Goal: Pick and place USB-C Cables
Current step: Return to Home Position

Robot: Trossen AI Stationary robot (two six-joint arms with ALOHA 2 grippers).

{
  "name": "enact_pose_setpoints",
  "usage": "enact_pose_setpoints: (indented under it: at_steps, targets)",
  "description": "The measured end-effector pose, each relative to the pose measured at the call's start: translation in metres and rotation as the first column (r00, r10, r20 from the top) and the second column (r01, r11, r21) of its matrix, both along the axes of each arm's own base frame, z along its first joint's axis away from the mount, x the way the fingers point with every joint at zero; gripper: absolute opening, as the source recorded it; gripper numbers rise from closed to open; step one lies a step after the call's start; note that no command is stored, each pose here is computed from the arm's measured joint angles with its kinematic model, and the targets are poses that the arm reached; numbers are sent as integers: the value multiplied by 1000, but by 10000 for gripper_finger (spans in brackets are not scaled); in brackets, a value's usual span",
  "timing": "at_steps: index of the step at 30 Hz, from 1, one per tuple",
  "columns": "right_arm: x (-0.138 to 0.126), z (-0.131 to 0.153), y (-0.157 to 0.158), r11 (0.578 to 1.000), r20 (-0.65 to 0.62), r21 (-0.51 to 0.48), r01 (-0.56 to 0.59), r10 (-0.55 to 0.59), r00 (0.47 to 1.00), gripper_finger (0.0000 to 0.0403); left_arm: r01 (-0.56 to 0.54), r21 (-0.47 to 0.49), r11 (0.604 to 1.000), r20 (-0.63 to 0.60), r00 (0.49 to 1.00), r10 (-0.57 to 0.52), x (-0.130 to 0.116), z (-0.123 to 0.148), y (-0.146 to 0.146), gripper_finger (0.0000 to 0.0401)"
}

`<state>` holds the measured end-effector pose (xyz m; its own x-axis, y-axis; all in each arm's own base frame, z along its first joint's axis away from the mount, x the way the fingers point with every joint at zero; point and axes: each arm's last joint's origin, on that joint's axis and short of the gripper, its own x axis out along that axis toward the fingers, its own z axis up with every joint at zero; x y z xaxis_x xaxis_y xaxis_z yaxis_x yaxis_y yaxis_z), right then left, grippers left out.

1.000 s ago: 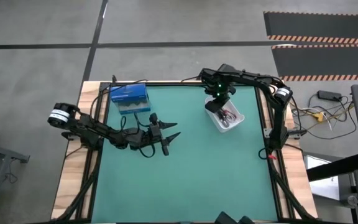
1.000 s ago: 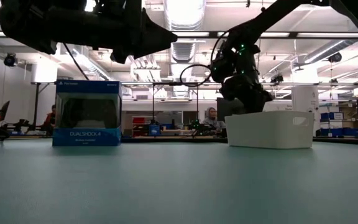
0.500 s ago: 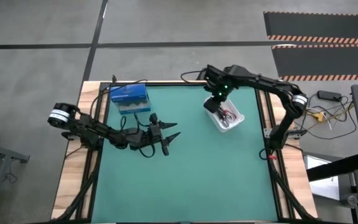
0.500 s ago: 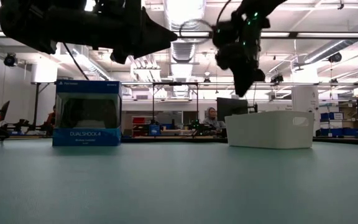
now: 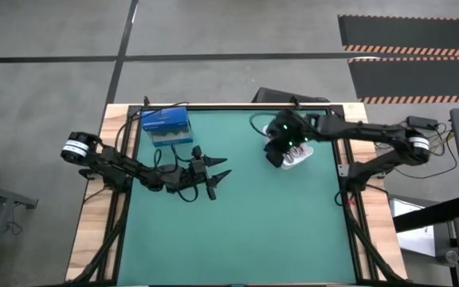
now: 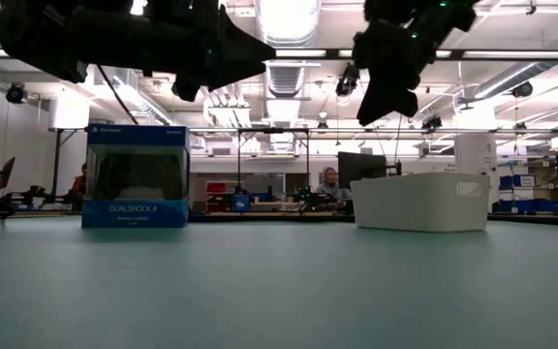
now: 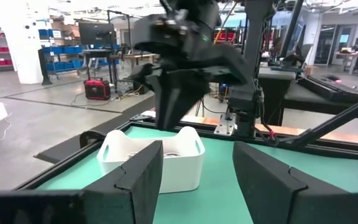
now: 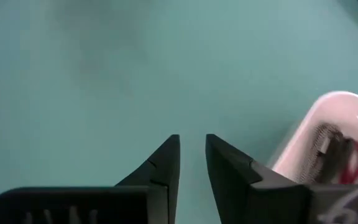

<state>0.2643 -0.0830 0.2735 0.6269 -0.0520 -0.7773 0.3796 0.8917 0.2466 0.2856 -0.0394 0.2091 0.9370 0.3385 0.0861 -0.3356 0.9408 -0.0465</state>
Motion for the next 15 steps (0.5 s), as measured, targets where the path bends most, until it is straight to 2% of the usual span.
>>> enact_pose_setpoints:
  at_steps: [9, 15]
  targets:
    - [-22, -24, 35, 974, 207, -168, -152, 186, 960, 61, 12, -22, 1000, 4, 1000, -12, -9, 14, 1, 180]
    - [-41, -30, 40, 954, 311, -257, -156, 235, 921, 61, 16, -1, 1000, -114, 993, -16, -27, 35, 4, 163]
